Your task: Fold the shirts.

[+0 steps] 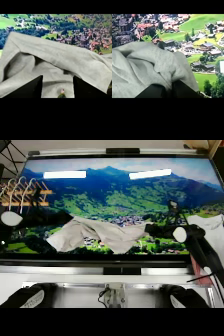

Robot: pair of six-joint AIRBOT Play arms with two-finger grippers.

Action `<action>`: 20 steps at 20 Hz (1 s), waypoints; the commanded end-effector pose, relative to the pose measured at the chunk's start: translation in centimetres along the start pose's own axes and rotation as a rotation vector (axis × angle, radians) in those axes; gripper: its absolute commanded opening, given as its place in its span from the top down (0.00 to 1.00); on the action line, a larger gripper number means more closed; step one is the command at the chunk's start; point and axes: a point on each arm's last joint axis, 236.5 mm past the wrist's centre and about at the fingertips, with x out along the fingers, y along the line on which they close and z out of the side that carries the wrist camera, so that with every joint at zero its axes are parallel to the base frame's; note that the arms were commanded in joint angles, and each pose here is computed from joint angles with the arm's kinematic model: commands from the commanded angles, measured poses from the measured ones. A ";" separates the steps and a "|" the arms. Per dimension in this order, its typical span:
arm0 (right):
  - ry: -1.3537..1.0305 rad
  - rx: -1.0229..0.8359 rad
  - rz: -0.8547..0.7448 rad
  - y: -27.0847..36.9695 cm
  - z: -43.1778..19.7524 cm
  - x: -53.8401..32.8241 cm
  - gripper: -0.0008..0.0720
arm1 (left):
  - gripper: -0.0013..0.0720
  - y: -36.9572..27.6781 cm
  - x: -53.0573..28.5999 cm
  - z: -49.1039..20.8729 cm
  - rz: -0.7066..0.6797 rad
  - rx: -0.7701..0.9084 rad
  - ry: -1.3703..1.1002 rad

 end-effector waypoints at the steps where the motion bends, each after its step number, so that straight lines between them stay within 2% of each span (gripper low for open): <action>1: -0.003 0.019 0.019 0.4 0.1 0.7 0.88 | 0.33 5.1 -5.6 -0.8 0.171 -0.013 0.183; 2: 0.007 0.018 0.016 0.3 -0.2 0.7 0.88 | 0.23 7.3 -7.7 -2.2 0.242 -0.049 0.255; 3: 0.014 0.016 0.014 0.3 -0.3 0.7 0.88 | 0.01 8.9 -9.4 -4.2 0.282 -0.101 0.323; 5: 0.014 0.011 0.014 0.3 -0.3 0.7 0.88 | 0.00 10.0 -10.1 -7.3 0.266 -0.219 0.363; 8: 0.017 0.013 0.014 0.3 -0.4 0.7 0.88 | 0.00 8.7 -7.4 -12.1 0.168 -0.323 0.339; 11: 0.014 0.011 0.013 0.3 -0.3 0.7 0.88 | 0.00 10.1 -4.1 -16.0 0.188 -0.411 0.291; 15: 0.014 0.012 0.014 0.3 -0.3 0.7 0.88 | 0.00 11.2 0.5 -15.8 0.167 -0.499 0.138; 17: 0.014 0.012 0.014 0.3 -0.3 0.7 0.88 | 0.00 11.1 2.0 -14.8 0.167 -0.479 0.089; 18: 0.014 0.012 0.014 0.3 -0.3 0.7 0.88 | 0.01 10.8 2.7 -14.7 0.167 -0.462 0.086; 19: 0.014 0.012 0.015 0.3 -0.3 0.7 0.88 | 0.11 10.6 3.6 -14.7 0.171 -0.456 0.087; 20: 0.015 0.015 0.017 0.3 -0.3 0.7 0.88 | 0.34 10.6 4.2 -14.7 0.180 -0.466 0.082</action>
